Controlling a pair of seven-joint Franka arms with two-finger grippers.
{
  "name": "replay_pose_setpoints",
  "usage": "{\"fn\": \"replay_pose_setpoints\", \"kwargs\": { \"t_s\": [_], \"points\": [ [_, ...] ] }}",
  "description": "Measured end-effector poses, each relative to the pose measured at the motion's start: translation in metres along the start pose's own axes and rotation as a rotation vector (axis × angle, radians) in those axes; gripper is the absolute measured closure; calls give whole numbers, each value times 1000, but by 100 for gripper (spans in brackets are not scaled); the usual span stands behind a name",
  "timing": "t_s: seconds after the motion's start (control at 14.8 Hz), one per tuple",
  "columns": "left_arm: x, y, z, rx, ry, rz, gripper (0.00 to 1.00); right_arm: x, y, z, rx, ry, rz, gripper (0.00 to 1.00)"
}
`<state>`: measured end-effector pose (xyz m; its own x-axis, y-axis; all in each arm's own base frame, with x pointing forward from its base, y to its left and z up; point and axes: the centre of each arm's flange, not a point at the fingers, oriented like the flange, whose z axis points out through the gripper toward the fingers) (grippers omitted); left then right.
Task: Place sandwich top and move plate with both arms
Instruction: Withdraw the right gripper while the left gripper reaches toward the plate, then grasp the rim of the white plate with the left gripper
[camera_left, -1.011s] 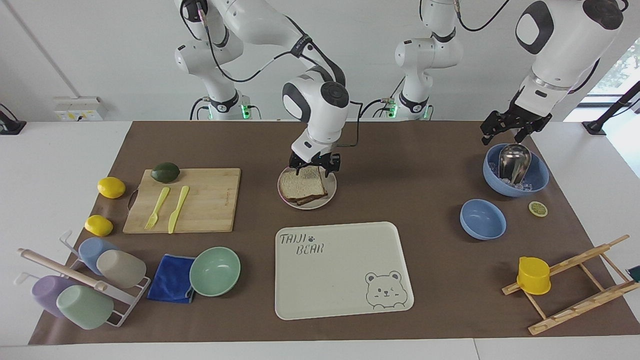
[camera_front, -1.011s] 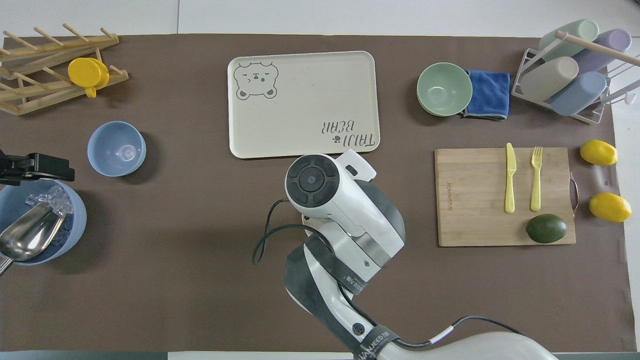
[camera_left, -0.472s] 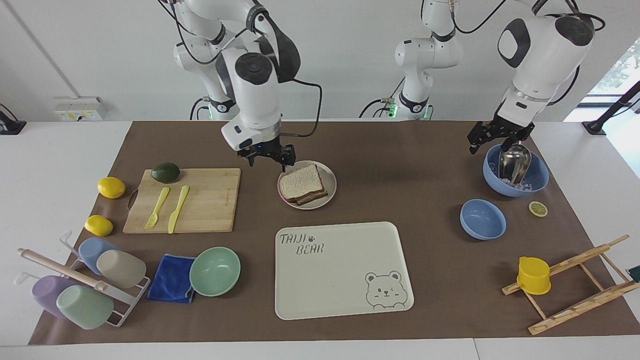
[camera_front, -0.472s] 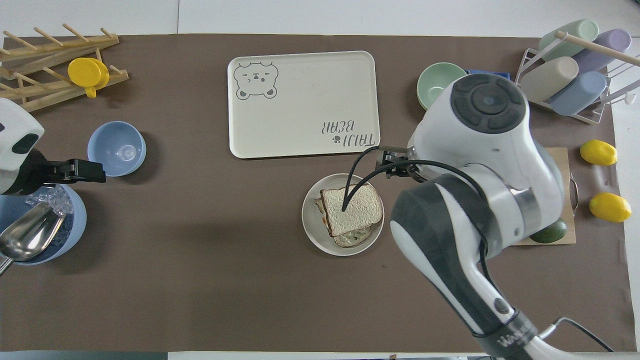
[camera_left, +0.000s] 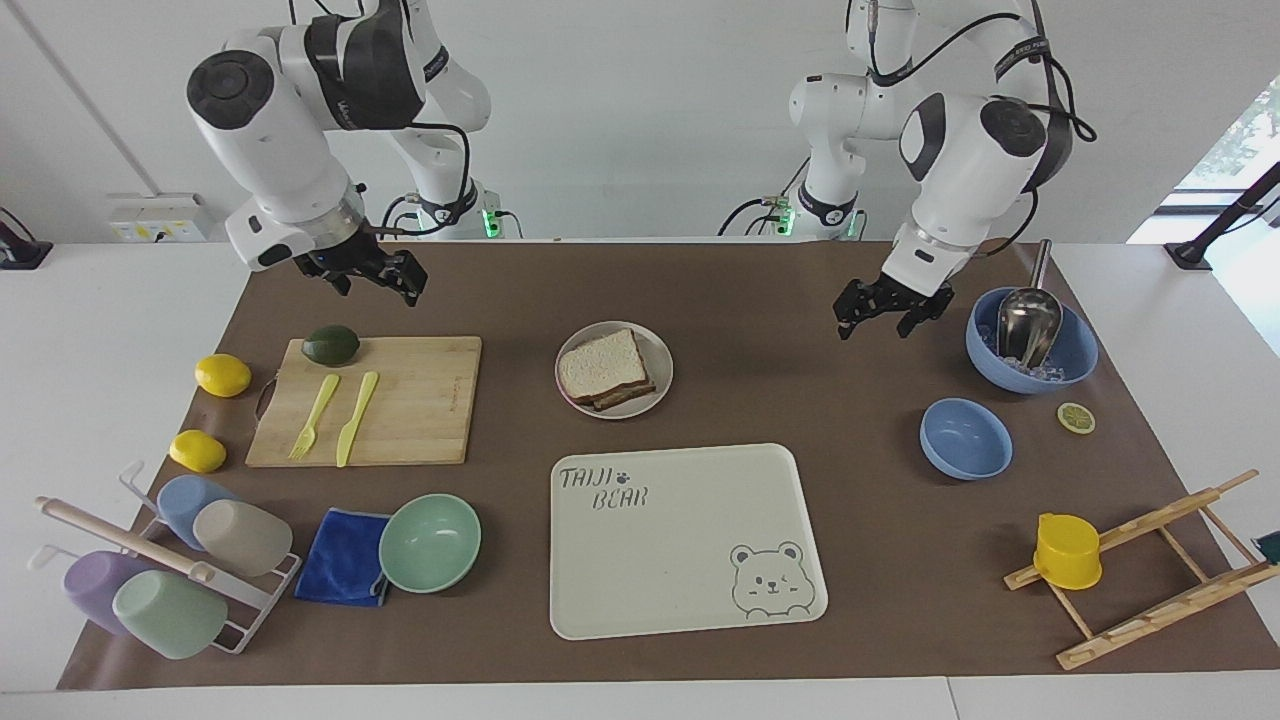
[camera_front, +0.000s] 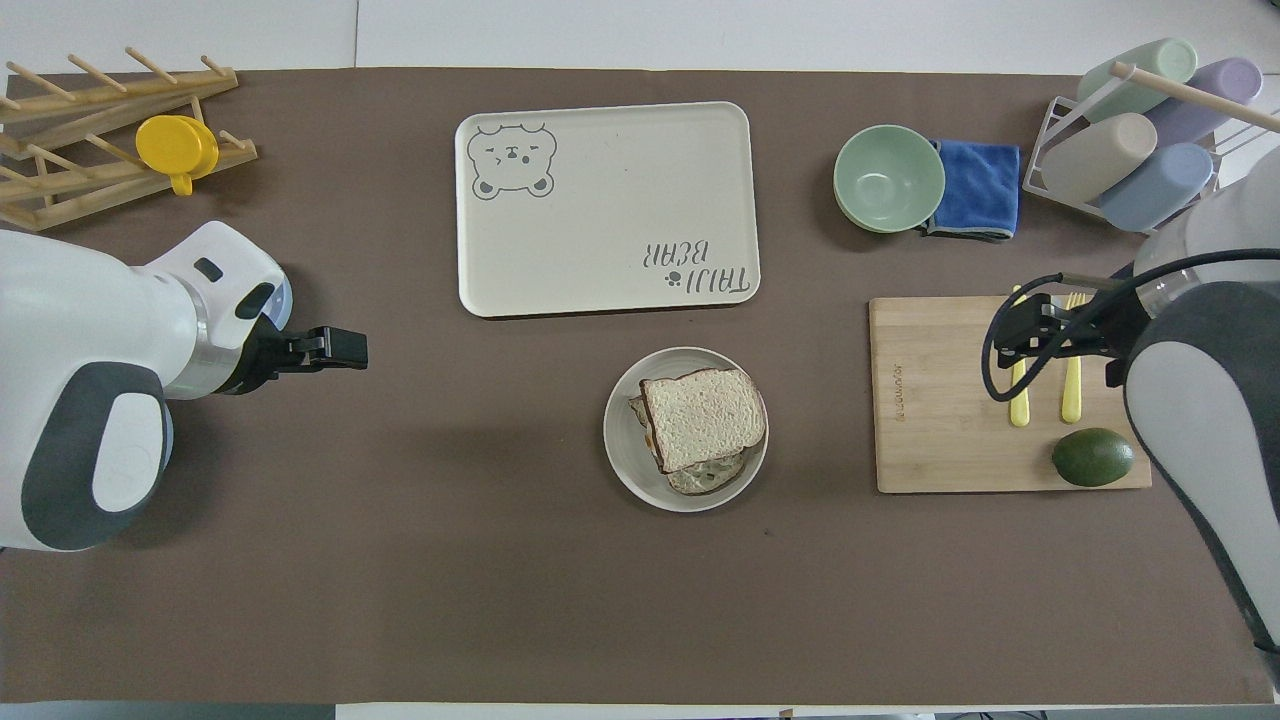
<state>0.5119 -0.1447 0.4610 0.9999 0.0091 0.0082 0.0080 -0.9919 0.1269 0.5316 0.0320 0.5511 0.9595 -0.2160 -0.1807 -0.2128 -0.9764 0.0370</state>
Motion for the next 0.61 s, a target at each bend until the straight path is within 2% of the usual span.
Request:
{"fn": "replay_pose_setpoints", "kwargs": {
  "t_s": [0.34,0.61],
  "points": [
    [-12,90,62,-72,-23,21,0,-3,14,-4,5,-2,-6,0],
    [-22,130,81,-126,-10,45,0,3,39,-2,20,-12,-21,0]
  ]
}}
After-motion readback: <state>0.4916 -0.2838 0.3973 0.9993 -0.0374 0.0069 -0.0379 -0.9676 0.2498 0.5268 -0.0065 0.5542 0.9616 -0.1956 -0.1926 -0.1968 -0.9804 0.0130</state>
